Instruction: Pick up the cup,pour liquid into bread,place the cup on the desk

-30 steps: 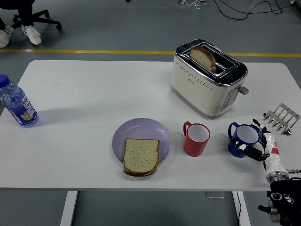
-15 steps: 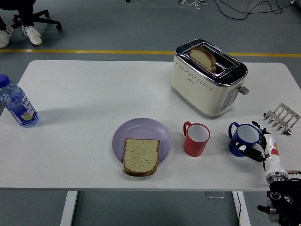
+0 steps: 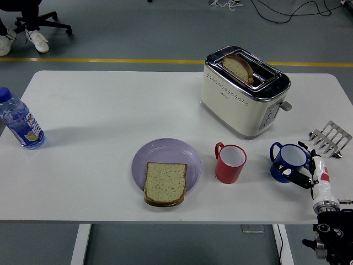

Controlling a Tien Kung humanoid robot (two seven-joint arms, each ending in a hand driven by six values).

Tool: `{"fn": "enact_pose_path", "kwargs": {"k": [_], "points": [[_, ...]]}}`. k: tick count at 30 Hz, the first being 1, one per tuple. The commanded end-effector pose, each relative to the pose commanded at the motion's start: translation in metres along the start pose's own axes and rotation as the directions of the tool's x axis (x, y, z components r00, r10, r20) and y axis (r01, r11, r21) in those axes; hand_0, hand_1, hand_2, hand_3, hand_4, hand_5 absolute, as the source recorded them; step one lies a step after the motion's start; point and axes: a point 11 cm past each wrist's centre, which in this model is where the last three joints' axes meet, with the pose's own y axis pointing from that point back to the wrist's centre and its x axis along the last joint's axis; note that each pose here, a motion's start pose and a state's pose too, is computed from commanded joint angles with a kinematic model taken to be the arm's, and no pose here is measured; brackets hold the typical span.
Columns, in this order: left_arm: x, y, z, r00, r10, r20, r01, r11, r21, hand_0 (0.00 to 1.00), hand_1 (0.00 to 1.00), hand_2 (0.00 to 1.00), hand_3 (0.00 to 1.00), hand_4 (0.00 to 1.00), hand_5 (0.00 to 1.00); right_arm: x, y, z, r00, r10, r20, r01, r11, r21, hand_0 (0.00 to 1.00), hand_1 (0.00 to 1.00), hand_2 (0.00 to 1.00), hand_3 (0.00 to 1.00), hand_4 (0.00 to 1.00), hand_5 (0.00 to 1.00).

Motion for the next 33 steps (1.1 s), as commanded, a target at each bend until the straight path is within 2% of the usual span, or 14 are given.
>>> {"fn": "enact_pose_path", "kwargs": {"k": [5,6,11,12,17,18,33], "points": [[0.0000,0.0000,-0.0001,1.000,0.000,0.000,0.000,1.000,0.000,0.643,0.673,0.688,0.571,0.382,0.998,0.0000,-0.0011,0.0004,1.000,-0.001,0.004,0.001,1.000,-0.002,0.709,0.632,0.702,0.798,0.998,0.141],[-0.0001,0.0000,-0.0002,1.000,0.000,-0.001,0.000,1.000,0.001,0.643,0.673,0.689,0.570,0.382,0.998,0.0002,-0.0016,0.0004,1.000,0.000,0.007,0.000,1.000,-0.003,0.675,0.600,0.655,0.740,0.998,0.141],[-0.0003,0.0000,-0.0002,1.000,-0.001,-0.001,0.001,1.000,0.001,0.643,0.673,0.689,0.570,0.382,0.998,0.0012,-0.0030,-0.0007,1.000,0.008,0.020,-0.008,1.000,0.001,0.675,0.600,0.655,0.740,0.998,0.141],[-0.0003,0.0000,-0.0001,1.000,-0.001,-0.001,0.001,1.000,0.001,0.643,0.672,0.688,0.570,0.382,0.998,0.0014,-0.0032,-0.0007,1.000,0.009,0.021,-0.009,1.000,0.002,0.624,0.556,0.603,0.681,0.959,0.129],[-0.0002,0.0000,0.0003,1.000,-0.001,-0.002,0.001,1.000,0.000,0.643,0.672,0.688,0.570,0.382,0.998,0.0026,-0.0035,-0.0004,0.999,0.024,0.030,-0.024,1.000,0.006,0.624,0.556,0.603,0.681,0.959,0.129],[-0.0001,0.0000,0.0002,1.000,-0.001,-0.002,0.001,1.000,0.000,0.643,0.673,0.688,0.571,0.381,0.998,0.0030,-0.0036,-0.0006,0.999,0.029,0.029,-0.030,1.000,0.009,0.582,0.523,0.559,0.606,0.946,0.114],[-0.0005,0.0000,-0.0004,1.000,-0.002,-0.001,0.002,1.000,0.001,0.643,0.673,0.688,0.571,0.380,0.998,0.0025,-0.0045,0.0022,0.999,0.036,0.023,-0.037,0.999,0.005,0.547,0.500,0.540,0.584,0.925,0.087]]}}
